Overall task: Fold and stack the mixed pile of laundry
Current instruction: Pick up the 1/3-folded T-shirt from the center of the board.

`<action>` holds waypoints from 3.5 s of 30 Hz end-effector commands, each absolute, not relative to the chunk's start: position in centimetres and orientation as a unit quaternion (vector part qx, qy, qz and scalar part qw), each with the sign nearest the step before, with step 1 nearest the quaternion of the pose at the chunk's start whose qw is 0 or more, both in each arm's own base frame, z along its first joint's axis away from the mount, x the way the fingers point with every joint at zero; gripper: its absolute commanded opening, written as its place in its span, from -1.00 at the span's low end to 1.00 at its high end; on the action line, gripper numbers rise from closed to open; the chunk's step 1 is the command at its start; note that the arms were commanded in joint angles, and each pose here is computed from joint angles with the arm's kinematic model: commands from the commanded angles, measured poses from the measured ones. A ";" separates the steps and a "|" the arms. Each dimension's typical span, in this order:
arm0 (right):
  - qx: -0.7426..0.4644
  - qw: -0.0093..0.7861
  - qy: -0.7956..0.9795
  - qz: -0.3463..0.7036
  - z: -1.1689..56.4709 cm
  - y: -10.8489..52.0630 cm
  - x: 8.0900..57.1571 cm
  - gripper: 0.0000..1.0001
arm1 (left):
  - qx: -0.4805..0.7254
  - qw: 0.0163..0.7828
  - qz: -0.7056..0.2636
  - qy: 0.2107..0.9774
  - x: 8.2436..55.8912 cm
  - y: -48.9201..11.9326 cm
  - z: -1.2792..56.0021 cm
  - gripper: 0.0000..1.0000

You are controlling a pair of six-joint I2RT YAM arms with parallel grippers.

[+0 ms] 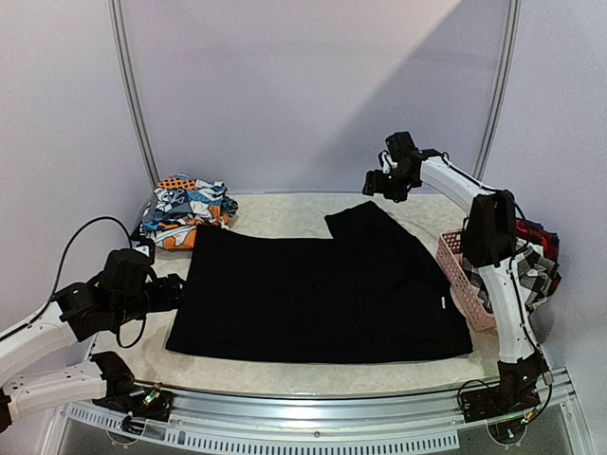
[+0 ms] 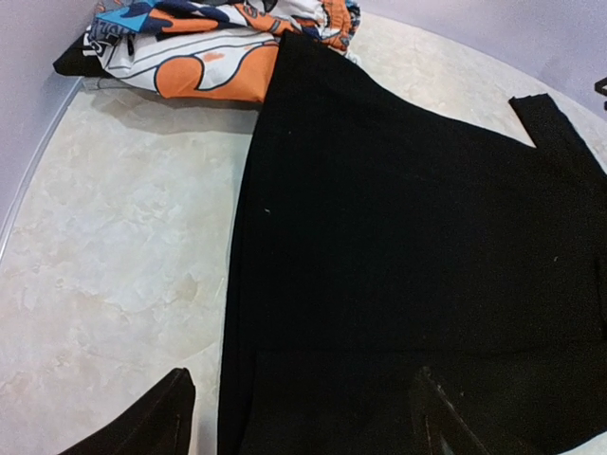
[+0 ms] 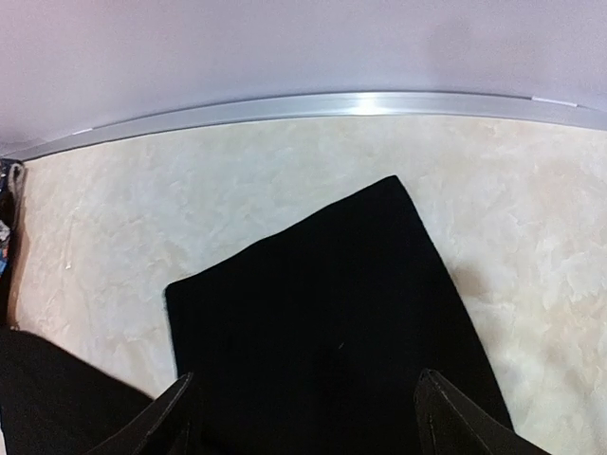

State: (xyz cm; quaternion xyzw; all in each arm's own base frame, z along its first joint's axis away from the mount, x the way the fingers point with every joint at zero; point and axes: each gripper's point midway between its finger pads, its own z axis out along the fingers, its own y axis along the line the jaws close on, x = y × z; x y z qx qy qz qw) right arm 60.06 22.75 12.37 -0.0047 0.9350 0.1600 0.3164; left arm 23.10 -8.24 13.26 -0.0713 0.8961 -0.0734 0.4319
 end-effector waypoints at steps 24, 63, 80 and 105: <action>0.113 0.274 0.884 0.361 2.8 18.8 67.2 0.50 | -0.064 0.410 -0.091 0.905 23.7 -9.7 11.0 0.51; 0.059 0.222 0.909 0.349 3.5 20.9 63.3 -1.00 | -0.067 0.405 -0.026 0.911 27.2 -9.9 11.1 0.38; -0.005 0.244 0.907 0.344 10.2 22.5 59.6 -1.00 | -0.101 0.364 0.005 0.926 40.9 -7.5 9.8 0.15; -0.016 0.244 0.909 0.337 11.1 22.7 58.4 -1.00 | -0.095 0.336 -0.077 0.934 50.2 -8.4 6.8 -0.39</action>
